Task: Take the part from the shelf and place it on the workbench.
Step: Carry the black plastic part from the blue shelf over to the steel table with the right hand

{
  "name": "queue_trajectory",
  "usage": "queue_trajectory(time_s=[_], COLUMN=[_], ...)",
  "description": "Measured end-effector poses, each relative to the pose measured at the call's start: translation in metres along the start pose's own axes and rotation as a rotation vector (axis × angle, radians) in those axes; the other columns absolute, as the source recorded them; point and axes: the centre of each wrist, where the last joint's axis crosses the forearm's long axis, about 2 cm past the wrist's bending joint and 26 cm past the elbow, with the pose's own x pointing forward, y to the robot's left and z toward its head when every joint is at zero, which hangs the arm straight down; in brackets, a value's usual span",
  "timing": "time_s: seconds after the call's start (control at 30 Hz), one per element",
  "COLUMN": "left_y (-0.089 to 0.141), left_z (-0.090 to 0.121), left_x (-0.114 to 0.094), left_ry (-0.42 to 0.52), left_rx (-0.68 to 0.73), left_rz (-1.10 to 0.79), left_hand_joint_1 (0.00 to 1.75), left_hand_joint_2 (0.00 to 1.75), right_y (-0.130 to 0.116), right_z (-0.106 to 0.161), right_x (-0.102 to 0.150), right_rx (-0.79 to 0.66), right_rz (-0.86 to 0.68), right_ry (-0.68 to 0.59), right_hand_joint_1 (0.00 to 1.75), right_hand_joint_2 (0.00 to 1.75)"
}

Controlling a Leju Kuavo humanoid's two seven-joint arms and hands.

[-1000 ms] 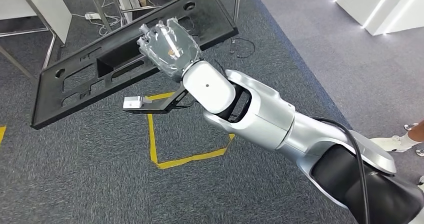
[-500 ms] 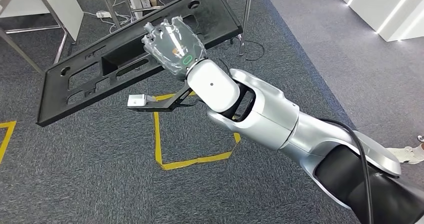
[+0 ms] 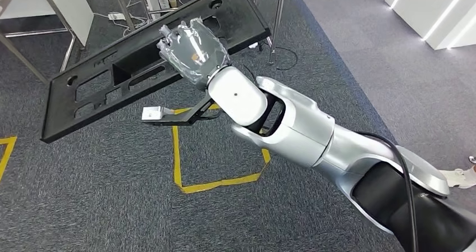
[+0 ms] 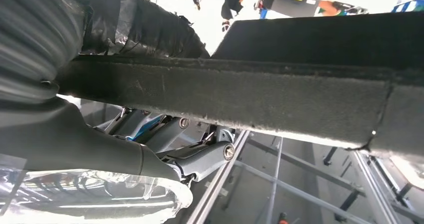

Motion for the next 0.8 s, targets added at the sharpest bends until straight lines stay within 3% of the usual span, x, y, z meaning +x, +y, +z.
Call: queue_trajectory(time_s=[0.8], left_y=[0.0], left_z=[0.0001], left_x=[-0.0009], left_ry=[-0.003], left_rx=[-0.002], left_rz=[-0.007], left_hand_joint_1=[0.0], left_hand_joint_2=[1.75], right_y=[0.003], right_z=[0.0004], right_x=[-0.0015], right_rx=[0.018], right_rz=[0.011], right_ry=[-0.006], right_hand_joint_1=[1.75], right_hand_joint_2=[1.75])
